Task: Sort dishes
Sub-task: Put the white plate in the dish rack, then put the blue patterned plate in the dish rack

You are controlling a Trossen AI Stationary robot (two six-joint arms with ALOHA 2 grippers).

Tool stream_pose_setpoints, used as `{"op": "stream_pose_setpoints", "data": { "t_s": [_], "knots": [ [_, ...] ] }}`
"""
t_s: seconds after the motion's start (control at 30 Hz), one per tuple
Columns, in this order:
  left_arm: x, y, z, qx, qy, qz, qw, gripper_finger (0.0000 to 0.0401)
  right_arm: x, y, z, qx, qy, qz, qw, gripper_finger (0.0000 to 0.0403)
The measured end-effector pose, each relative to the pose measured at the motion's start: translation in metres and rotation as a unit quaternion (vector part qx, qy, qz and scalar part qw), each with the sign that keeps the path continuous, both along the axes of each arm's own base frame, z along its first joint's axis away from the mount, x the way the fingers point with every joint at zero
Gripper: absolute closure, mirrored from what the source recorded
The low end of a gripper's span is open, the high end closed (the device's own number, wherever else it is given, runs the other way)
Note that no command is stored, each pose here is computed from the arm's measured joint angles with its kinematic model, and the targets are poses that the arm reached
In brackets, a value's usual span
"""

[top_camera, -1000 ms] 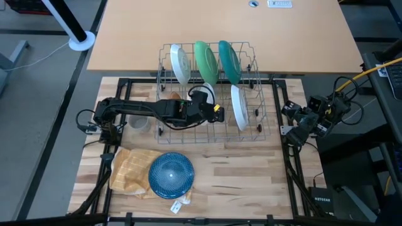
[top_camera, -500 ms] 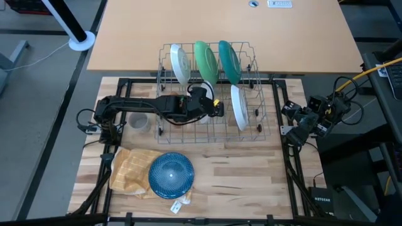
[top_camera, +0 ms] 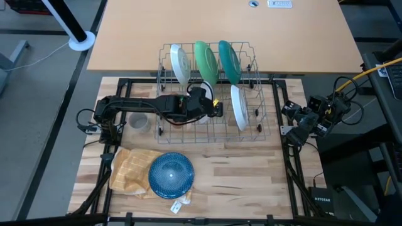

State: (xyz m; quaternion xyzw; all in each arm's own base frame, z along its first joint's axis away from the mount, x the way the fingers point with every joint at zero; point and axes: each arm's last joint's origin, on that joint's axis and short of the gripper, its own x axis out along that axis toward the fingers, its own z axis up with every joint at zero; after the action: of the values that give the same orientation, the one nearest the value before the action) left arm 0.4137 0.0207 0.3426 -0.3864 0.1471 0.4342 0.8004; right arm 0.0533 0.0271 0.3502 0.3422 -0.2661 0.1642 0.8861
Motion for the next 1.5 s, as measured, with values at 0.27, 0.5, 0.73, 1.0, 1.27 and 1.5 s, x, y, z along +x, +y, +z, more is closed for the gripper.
{"op": "stream_pose_setpoints", "data": {
  "t_s": [0.27,0.5,0.73,1.0,1.27,1.5],
  "knots": [
    [-0.004,-0.004,-0.005,0.0,0.031,-0.001,1.0,0.0387,0.0,0.0,0.0,0.001,0.0,0.0,1.0,0.0256],
    [-0.007,-0.005,-0.008,-0.002,0.059,-0.005,0.998,0.0384,0.0,0.0,0.0,0.001,0.0,0.001,1.0,0.0256],
    [-0.013,-0.004,-0.015,0.003,0.111,-0.016,0.994,0.0331,0.0,0.0,0.0,0.002,0.0,0.001,1.0,0.0256],
    [-0.021,-0.004,-0.021,-0.004,0.163,-0.01,0.986,0.0284,0.0,0.0,0.0,0.004,0.005,-0.005,1.0,0.0256],
    [-0.021,-0.005,-0.019,0.011,0.171,-0.03,0.985,0.0281,0.001,0.0,-0.001,0.003,0.007,-0.005,1.0,0.0256],
    [-0.03,-0.001,-0.004,0.03,0.172,-0.048,0.983,0.0279,0.001,0.0,-0.002,-0.001,0.012,-0.005,1.0,0.0256]
  ]
}}
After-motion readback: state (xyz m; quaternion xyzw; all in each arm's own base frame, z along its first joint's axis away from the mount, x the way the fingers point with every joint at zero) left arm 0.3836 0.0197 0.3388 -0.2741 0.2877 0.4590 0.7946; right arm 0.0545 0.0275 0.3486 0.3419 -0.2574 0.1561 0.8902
